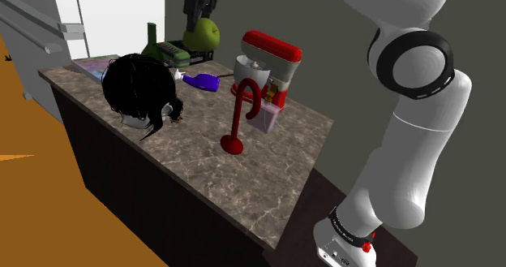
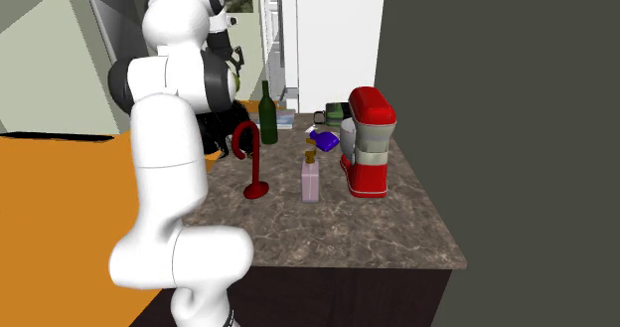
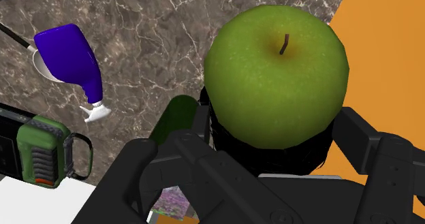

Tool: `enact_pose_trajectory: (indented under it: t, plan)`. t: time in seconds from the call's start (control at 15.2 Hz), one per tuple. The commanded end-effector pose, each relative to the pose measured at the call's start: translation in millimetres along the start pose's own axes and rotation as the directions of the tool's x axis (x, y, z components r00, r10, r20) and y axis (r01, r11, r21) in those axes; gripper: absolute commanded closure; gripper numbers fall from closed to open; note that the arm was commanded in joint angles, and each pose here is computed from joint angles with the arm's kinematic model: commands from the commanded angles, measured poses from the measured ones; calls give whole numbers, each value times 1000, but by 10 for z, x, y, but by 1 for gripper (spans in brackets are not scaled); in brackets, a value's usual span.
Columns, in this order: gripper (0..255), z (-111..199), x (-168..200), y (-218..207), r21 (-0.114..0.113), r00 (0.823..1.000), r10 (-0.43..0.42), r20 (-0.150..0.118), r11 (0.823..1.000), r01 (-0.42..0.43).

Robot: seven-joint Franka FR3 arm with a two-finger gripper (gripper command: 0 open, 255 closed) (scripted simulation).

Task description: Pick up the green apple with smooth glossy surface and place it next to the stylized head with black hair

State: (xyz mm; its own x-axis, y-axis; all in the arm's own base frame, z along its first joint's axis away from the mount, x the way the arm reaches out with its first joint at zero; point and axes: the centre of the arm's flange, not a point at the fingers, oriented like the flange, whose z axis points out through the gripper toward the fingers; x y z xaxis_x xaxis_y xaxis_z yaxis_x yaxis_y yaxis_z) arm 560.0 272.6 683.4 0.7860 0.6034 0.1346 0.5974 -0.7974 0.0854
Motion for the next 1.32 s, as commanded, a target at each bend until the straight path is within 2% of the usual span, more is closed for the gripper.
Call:
enact_pose_trajectory:
  t: [0.0,1.25]
  plan:
    - [255,98,-9,-7,0,1000,0,-1,1000,0]
    - [255,1088,-144,-93,0,1000,0,-1,1000,0]
